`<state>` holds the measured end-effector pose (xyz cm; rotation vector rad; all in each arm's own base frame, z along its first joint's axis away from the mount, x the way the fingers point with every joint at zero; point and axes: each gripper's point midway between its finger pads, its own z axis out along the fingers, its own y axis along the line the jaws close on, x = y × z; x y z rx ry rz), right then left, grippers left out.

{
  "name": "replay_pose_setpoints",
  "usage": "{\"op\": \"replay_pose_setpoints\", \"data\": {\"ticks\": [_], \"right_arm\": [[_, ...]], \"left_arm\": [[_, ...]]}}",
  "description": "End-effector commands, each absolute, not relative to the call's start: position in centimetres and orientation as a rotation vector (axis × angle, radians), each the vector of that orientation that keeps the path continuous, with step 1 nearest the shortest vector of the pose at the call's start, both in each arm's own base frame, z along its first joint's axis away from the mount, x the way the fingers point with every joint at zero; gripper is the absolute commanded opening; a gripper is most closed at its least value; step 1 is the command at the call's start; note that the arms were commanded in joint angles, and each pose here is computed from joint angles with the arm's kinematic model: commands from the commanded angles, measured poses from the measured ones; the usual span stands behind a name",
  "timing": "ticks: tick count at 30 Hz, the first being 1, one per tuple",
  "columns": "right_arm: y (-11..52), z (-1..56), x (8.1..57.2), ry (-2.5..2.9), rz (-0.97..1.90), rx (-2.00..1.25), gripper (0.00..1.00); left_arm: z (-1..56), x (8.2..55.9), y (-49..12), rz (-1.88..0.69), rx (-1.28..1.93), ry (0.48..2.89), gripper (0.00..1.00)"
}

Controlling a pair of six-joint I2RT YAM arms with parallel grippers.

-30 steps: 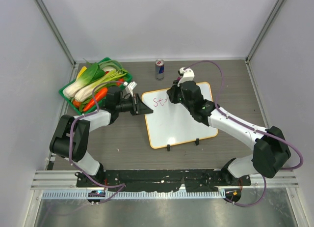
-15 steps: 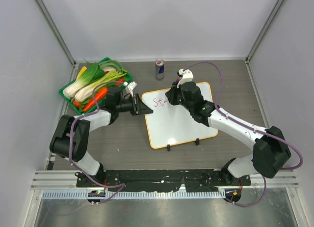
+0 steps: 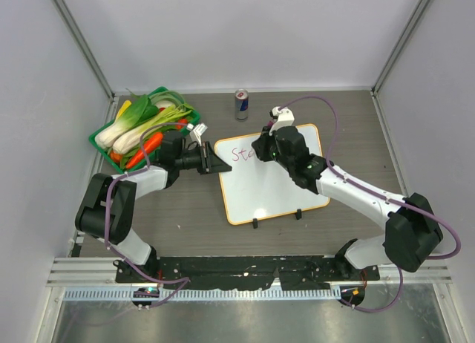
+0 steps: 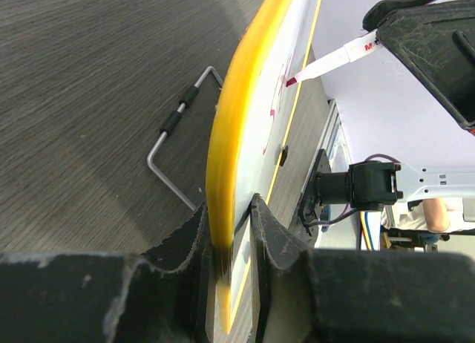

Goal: Write a sentence on the whiteboard

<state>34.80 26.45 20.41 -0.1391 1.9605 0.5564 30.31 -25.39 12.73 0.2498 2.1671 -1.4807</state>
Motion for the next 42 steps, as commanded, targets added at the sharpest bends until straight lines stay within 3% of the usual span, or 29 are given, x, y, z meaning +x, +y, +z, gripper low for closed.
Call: {"op": "replay_pose_setpoints", "data": {"ticks": [1, 24, 42], "right_arm": [[24.6, 19.0, 34.9, 1.991, 0.443, -0.117, 0.01], [24.9, 25.5, 36.4, 1.823, 0.493, -0.065, 0.01], [24.9, 22.3, 36.1, 1.899, 0.460, -0.087, 0.01]], "left_arm": [[10.0, 29.1, -25.8, -1.417, 0.308, 2.247, 0.00], [9.9, 29.0, -25.8, -1.415, 0.309, 2.250, 0.00], [9.8, 29.1, -25.9, -1.415, 0.309, 2.252, 0.00]]}}
